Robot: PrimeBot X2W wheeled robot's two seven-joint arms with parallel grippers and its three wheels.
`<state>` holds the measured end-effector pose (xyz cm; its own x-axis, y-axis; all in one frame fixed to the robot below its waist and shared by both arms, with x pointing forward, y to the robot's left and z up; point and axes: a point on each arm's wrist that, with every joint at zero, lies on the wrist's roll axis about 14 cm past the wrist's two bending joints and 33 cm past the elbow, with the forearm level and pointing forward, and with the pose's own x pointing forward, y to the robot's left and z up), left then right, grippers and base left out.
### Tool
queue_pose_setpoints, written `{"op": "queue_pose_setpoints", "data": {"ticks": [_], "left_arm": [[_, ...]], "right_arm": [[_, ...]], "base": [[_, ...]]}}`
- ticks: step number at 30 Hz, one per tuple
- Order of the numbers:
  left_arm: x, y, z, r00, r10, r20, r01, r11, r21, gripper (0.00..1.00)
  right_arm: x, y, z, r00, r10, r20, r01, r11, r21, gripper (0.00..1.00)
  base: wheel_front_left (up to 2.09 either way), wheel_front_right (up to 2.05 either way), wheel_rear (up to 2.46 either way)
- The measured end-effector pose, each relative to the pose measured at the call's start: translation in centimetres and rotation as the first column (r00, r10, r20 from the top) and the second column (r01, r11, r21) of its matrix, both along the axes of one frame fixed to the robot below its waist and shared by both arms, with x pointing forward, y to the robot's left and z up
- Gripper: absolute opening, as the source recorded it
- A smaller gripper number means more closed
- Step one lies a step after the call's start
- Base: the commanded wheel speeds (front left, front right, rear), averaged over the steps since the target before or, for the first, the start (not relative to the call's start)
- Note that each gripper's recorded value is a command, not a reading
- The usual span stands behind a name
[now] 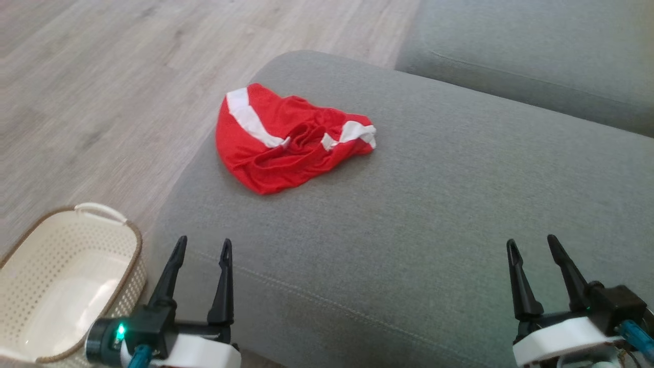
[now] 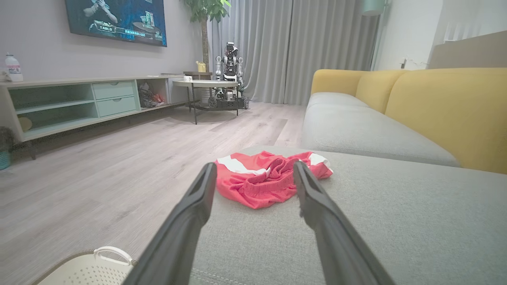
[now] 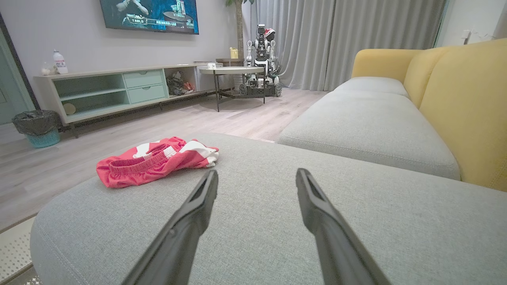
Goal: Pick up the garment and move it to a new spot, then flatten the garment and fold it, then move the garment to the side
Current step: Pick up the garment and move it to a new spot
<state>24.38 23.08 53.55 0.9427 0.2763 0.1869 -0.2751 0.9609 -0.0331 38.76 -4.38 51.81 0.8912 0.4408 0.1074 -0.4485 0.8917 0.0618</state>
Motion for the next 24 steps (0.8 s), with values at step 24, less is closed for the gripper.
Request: {"op": "queue_pose_setpoints", "data": {"ticks": [24], "left_arm": [[9.7, 6.6, 8.5, 0.977, 0.094, 0.192, -0.118, 0.986, 0.118, 1.00]], "right_arm": [[4.7, -1.8, -4.0, 0.999, -0.030, -0.031, 0.026, 0.993, -0.112, 1.00]], "base": [[0.00, 0.00, 0.00]]}}
